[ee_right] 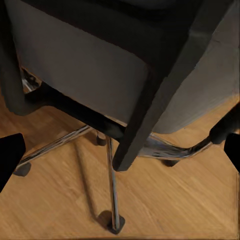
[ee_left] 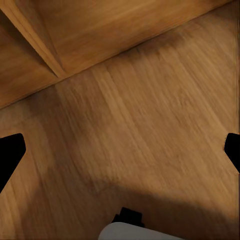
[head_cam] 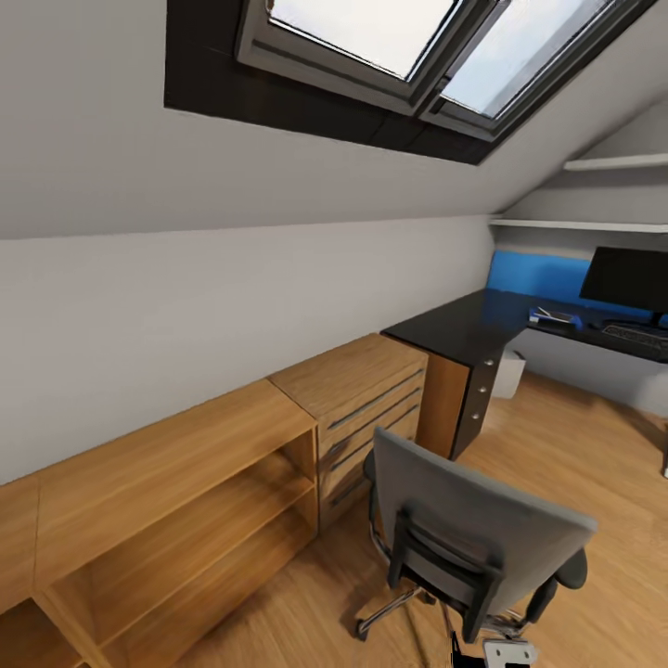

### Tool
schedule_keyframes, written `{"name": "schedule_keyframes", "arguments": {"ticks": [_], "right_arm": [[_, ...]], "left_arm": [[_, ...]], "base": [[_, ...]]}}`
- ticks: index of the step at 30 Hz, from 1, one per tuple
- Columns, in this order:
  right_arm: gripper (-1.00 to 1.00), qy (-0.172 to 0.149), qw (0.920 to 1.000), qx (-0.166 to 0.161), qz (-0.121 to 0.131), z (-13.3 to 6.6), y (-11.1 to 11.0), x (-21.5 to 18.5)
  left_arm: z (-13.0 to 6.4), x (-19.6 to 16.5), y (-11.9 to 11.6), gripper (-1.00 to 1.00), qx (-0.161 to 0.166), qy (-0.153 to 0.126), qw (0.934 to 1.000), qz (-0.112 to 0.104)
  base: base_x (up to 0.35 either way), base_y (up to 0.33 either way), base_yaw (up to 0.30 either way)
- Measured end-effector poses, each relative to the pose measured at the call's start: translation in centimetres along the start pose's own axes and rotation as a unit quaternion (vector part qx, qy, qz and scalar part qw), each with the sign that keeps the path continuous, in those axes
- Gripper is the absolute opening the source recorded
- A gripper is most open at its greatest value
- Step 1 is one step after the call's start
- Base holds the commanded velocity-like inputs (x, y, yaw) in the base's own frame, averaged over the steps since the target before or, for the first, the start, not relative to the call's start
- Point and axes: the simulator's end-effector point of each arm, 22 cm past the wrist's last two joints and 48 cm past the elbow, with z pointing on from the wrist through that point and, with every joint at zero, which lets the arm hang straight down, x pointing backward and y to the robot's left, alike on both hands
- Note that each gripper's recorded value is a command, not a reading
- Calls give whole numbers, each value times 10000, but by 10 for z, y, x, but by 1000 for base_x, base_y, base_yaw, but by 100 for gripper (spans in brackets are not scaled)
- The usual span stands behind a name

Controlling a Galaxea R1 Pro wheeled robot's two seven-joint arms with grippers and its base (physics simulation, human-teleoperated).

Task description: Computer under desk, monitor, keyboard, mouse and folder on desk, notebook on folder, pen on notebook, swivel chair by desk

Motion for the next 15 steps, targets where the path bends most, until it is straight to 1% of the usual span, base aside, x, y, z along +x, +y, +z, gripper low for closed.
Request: {"name": "schedule_keyframes", "arguments": {"ticks": [15], "right_arm": [[100, 0, 10000, -1, 0, 0, 0, 0]], "left_arm": [[0, 0, 0, 100, -1, -2, 10000, 0]], "base": [[0, 0, -261]]}}
